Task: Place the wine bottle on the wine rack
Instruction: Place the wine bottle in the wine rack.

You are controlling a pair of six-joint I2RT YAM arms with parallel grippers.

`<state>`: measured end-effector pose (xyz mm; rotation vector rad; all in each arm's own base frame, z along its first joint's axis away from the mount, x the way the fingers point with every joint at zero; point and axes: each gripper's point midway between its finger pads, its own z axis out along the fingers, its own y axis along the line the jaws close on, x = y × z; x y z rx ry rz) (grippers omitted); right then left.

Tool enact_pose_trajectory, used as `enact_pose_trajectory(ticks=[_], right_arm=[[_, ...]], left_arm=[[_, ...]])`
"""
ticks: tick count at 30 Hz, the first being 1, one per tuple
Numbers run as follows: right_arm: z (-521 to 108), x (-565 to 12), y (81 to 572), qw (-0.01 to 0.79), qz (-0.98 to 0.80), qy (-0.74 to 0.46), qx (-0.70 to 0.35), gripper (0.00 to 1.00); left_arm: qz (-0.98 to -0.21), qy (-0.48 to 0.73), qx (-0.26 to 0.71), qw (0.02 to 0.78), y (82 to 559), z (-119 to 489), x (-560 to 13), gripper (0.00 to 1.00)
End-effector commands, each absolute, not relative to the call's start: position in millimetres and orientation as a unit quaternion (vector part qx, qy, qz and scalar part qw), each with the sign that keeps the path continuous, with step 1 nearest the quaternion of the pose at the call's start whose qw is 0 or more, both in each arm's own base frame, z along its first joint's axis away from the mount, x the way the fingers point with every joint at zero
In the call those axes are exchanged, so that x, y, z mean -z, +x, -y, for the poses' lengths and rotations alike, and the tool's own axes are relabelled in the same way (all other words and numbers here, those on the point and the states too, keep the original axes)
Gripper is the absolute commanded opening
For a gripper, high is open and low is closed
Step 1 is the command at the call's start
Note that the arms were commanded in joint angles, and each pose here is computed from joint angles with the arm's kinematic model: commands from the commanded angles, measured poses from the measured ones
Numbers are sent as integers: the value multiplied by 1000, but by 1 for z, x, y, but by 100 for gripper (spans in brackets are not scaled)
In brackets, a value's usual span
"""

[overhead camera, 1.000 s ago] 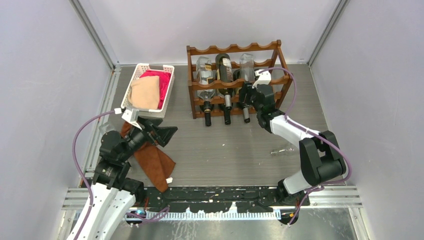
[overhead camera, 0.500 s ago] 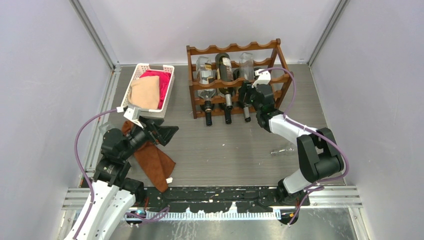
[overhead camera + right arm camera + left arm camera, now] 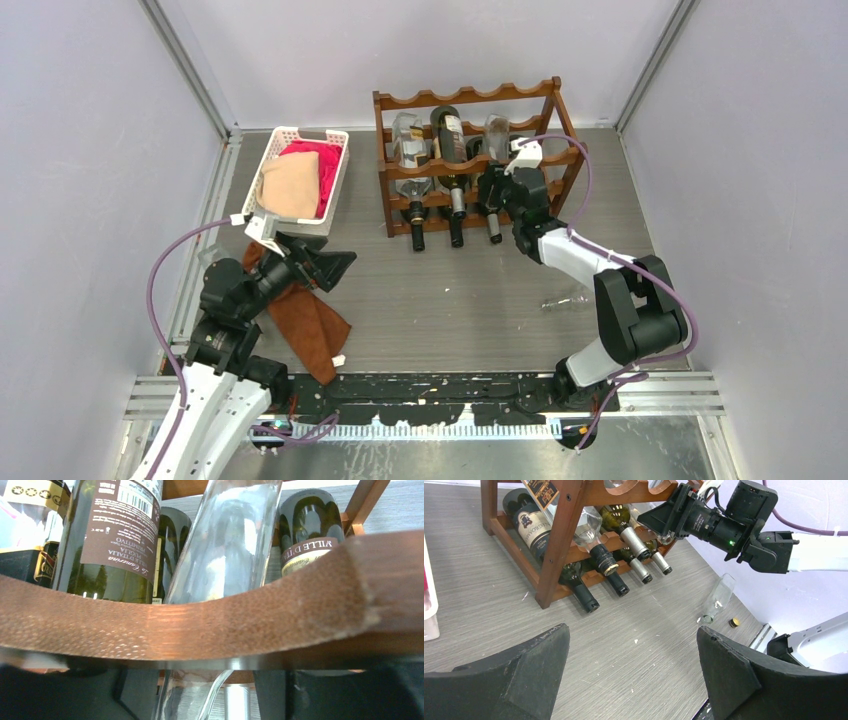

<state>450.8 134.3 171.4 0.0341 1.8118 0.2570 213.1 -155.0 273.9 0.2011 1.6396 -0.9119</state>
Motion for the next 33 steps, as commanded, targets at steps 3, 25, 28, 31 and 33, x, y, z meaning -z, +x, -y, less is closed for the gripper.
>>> enact_pose_trajectory(ticks=[3, 25, 28, 31, 33], right_arm=[[-123, -224, 469, 676, -726, 39, -116, 51], [-126, -249, 461, 733, -671, -39, -104, 26], [-126, -249, 462, 737, -667, -55, -99, 25], [-126, -252, 462, 742, -661, -63, -98, 26], [-126, -255, 463, 744, -657, -66, -101, 27]], left_arm=[[-669, 102, 402, 617, 206, 156, -307, 96], [-671, 104, 402, 615, 208, 157, -307, 96], [-672, 105, 402, 614, 208, 157, -306, 96], [-671, 105, 402, 614, 208, 157, -306, 96], [-671, 104, 402, 614, 208, 157, -306, 96]])
